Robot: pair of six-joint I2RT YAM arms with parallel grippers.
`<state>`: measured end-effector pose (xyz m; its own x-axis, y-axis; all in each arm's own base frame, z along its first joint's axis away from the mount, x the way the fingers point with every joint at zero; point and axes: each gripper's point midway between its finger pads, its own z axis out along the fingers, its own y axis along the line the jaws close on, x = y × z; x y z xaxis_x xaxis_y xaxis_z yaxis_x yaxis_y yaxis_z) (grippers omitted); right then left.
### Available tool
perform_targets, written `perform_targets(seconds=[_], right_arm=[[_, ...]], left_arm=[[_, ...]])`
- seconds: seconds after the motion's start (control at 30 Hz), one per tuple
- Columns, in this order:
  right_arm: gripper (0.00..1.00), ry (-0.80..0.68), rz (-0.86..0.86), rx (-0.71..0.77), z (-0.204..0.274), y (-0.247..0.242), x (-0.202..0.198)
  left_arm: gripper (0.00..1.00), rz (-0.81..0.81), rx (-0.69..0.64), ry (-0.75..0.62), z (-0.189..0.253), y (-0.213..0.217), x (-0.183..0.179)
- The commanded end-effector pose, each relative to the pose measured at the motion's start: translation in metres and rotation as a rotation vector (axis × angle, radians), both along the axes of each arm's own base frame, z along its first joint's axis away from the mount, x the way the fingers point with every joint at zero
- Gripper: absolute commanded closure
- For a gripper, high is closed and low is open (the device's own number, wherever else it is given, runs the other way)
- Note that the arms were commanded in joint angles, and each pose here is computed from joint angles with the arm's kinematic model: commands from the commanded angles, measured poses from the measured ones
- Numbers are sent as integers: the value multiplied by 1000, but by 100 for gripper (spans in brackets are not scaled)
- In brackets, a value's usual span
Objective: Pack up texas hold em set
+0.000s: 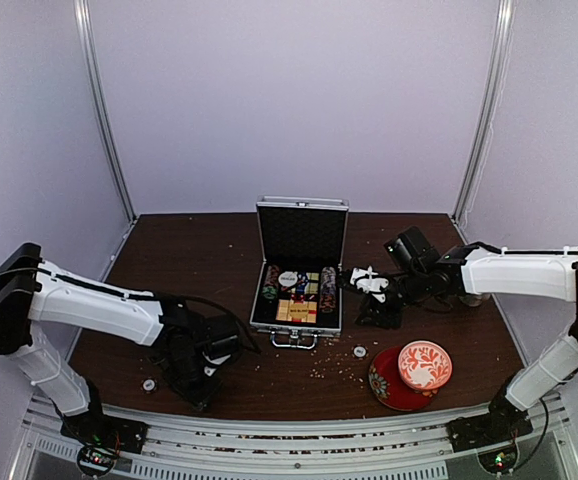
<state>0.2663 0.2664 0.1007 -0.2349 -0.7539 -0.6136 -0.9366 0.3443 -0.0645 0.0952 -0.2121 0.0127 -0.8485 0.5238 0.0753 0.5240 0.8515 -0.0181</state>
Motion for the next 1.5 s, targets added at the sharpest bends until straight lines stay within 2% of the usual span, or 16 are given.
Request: perform_targets(seconds=[0.0,0.13,0.27,0.5,0.67,0.93,1.47], right_arm=[[63,-5,6,9,5,3,3],[63,-4,5,6,5,3,3],[63,-4,5,7,5,3,4],[63,9,2,16,5,4,2],[63,5,-3,18,6,3,2],[63,4,-13,10,4,1,3],[63,43,-10,-6,-8,2,2]], left_arm=[[70,-26,-93,-74,18,-33,19],[71,-39,-150,-162,40,-54,39],[71,-23,-164,-343,57,-70,78],[71,10,-260,-577,73,-104,138],[71,44,-314,-691,79,-115,176],[72,79,-394,-765,82,-129,222],[72,83,-367,-816,56,-131,272]])
